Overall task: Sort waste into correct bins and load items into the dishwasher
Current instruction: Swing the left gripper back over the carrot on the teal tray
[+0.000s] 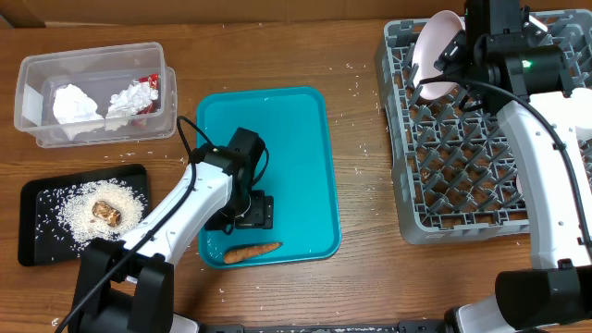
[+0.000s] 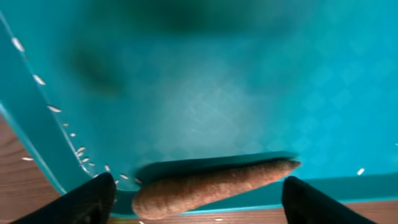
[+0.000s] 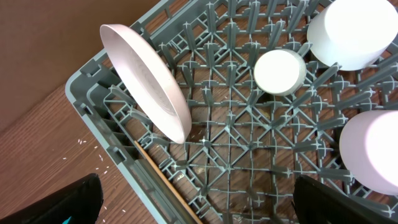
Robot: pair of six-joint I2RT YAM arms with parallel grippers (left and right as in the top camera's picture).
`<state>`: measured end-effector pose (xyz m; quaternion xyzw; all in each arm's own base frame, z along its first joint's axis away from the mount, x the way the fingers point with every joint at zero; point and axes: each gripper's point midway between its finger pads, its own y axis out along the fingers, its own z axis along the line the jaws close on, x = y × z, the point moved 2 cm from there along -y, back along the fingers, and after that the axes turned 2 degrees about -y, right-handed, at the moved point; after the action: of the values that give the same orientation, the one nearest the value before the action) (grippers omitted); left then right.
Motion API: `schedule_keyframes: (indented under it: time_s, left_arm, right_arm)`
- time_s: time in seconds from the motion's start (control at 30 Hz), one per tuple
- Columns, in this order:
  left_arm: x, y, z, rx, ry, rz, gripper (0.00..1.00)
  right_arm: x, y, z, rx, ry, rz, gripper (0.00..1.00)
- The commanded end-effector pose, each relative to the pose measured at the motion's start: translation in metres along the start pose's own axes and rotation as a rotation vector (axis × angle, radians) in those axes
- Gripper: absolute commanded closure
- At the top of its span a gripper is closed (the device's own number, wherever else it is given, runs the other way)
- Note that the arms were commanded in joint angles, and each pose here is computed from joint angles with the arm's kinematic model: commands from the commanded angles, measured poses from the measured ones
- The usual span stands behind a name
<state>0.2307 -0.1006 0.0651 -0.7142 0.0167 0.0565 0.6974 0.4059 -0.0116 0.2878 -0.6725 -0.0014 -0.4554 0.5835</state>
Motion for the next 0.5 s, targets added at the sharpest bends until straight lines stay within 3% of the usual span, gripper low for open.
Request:
schedule_keyframes:
  time_s: [0.0,0.1,0.17,0.47]
  left_arm:
    - [-0.003,-0.001,0.007,0.031,-0.012,-0.018,0.11]
    - [-0.009,0.005,0.008,0.027,-0.013,0.009,0.10]
    - [-0.012,0.006,0.009,0.027,-0.014,0.018,0.00]
    - [-0.003,0.007,-0.001,-0.029,0.019,-0.014,0.00]
  right_arm:
    - [0.002,-0.001,0.002,0.005,0.009,-0.007,0.00]
    - [0.002,-0.001,0.002,0.005,0.009,-0.007,0.00]
    - [0.002,-0.001,0.002,0.005,0.009,-0.007,0.00]
    - [0.002,-0.001,0.002,0.005,0.009,-0.007,0.00]
